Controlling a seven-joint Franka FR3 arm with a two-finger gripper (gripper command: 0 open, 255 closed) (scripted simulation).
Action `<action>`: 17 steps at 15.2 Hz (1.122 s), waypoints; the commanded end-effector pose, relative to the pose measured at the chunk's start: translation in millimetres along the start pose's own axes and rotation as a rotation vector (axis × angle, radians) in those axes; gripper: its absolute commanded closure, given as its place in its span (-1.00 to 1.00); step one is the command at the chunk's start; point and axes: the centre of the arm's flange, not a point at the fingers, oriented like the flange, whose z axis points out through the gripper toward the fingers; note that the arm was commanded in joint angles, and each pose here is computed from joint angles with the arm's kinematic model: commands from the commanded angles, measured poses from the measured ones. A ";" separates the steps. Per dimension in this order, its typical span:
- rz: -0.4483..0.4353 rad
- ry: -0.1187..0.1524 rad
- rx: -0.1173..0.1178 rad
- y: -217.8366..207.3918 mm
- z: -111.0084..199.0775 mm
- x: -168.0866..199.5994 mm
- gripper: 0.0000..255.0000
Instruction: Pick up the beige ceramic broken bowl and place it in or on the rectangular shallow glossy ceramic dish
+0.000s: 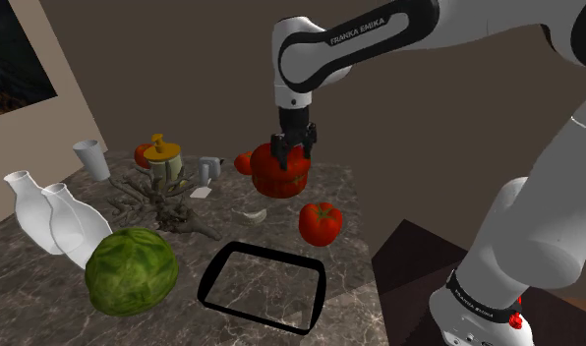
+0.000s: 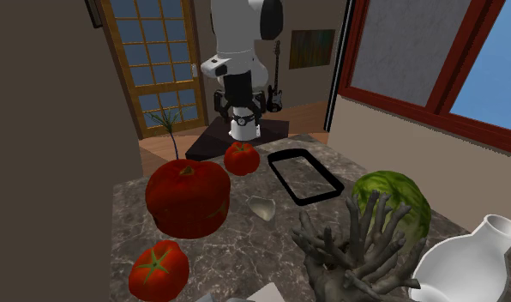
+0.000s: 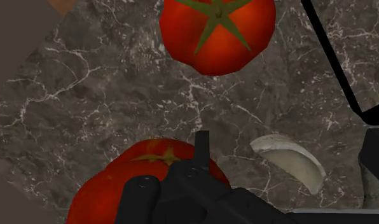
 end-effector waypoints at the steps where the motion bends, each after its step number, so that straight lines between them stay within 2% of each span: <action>1: -0.015 -0.014 -0.002 -12.0 11.6 19.1 -1.00; 14: -0.113 -0.103 -0.011 -98.5 117.9 138.5 -1.00; 17: -0.113 -0.103 -0.011 -98.2 133.7 136.9 -1.00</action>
